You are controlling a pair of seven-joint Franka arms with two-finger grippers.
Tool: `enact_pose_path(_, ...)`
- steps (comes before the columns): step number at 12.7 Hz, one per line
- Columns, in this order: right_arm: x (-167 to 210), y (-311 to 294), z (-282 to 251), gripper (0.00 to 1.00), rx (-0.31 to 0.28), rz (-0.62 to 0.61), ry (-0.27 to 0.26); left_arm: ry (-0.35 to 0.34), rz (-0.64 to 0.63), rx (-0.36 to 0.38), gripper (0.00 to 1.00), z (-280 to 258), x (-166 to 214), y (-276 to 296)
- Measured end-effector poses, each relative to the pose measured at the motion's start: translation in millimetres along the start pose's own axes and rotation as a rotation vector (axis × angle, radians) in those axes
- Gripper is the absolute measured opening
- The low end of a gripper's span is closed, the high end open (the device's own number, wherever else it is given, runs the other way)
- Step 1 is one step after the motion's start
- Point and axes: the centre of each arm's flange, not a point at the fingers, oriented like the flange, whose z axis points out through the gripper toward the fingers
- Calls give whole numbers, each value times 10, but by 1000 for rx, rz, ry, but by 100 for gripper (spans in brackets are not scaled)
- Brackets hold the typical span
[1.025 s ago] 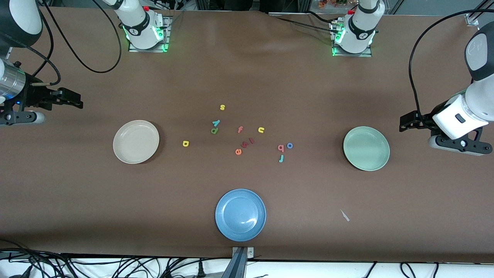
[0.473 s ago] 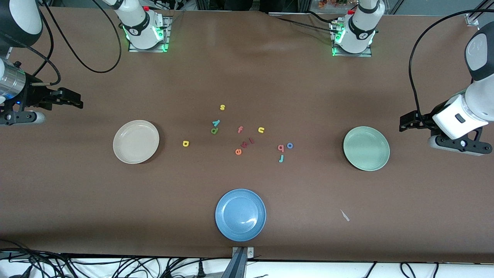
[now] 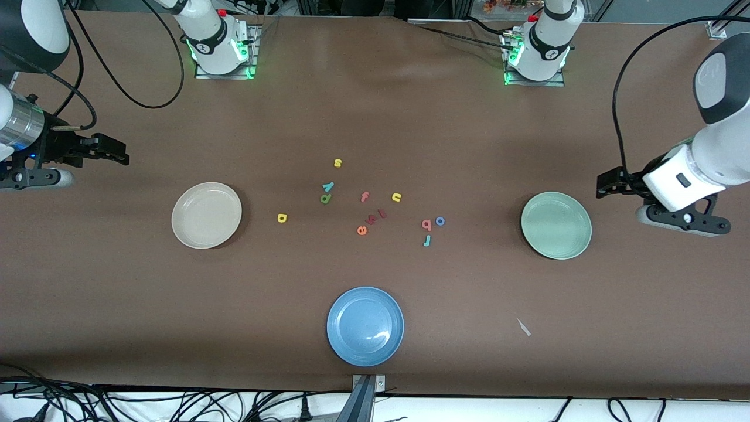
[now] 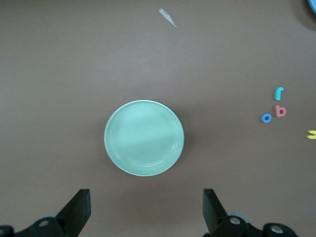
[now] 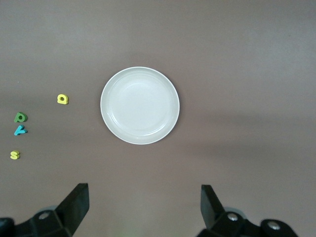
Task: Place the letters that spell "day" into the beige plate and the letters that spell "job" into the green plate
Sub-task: 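Reach the left gripper toward the blue foam letter o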
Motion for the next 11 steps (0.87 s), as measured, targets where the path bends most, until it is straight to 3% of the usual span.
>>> enact_pose_path(6,-2,-138,-4,100,1,-22,3,-112,-214,-72,100,812,238,1254)
enact_pose_path(9,3,-221,-2,100,9,-31,5,-107,-313,-82,100,1520,239,1628)
enact_pose_path(11,18,-311,20,100,44,-26,8,-90,-372,-81,100,1913,148,1822)
